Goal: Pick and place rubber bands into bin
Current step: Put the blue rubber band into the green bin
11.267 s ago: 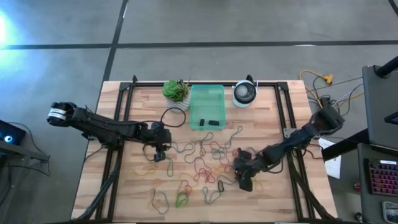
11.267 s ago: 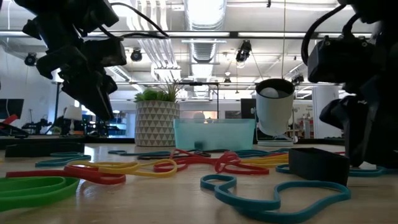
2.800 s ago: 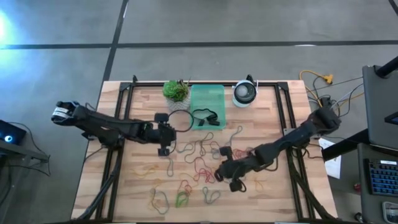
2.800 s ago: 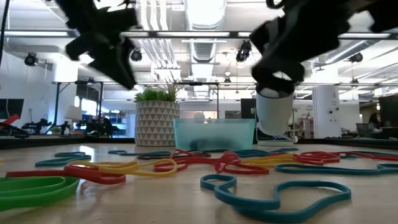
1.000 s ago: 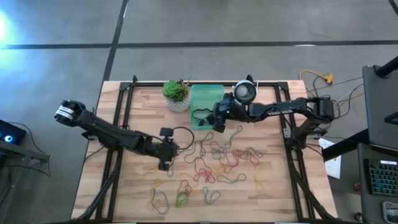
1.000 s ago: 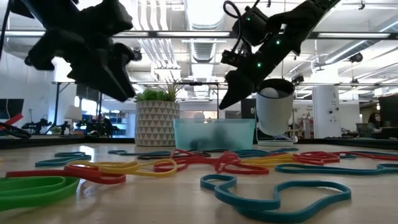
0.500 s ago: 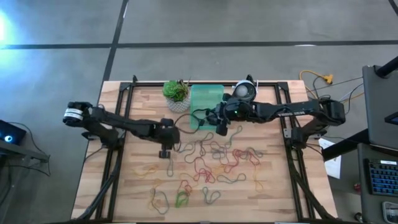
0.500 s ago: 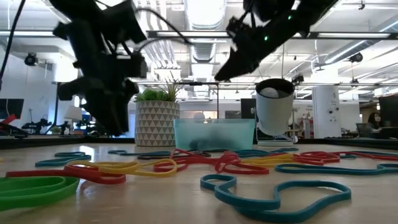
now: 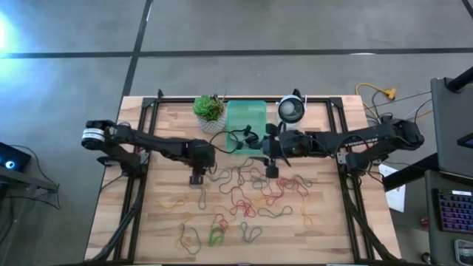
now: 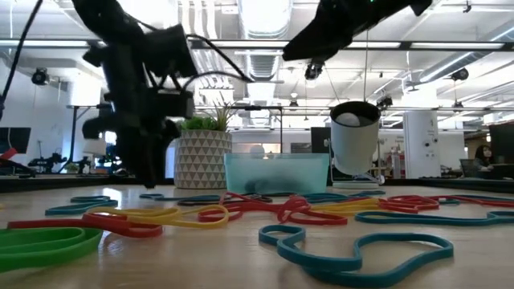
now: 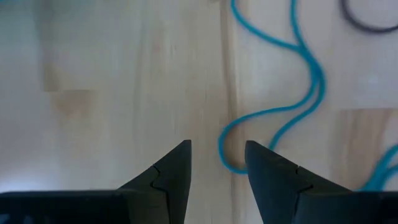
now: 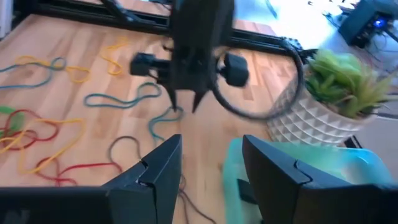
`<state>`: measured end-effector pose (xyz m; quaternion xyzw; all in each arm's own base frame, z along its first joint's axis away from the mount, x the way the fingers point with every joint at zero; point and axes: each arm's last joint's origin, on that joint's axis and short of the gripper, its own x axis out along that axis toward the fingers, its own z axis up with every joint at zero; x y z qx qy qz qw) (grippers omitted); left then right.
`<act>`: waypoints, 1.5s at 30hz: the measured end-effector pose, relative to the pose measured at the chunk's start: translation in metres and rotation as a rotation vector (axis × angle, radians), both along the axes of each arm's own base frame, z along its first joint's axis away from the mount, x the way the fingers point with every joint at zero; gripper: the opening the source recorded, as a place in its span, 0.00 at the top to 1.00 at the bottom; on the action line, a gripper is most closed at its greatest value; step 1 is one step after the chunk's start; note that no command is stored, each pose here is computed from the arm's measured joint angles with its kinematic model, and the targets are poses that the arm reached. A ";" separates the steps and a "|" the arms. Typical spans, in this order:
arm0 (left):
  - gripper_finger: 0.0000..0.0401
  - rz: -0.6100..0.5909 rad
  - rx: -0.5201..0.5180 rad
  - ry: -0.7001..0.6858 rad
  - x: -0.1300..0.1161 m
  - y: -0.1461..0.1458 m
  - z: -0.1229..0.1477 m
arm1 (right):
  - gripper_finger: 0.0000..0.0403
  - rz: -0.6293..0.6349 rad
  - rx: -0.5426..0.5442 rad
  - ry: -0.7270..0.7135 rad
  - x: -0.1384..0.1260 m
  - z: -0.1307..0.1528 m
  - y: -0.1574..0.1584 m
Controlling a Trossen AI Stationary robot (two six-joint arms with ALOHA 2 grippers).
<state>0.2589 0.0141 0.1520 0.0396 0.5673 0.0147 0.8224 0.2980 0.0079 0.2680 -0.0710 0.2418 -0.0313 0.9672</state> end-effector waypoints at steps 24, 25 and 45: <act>0.94 0.045 -0.137 0.254 0.026 0.001 -0.037 | 0.62 0.070 0.035 0.003 -0.002 0.000 0.027; 0.95 0.043 -0.148 0.262 0.026 0.001 -0.039 | 0.62 0.070 0.042 0.007 -0.003 -0.001 0.028; 1.00 -0.038 -0.074 0.000 0.011 -0.013 0.035 | 0.62 0.093 0.050 0.102 -0.009 -0.009 0.038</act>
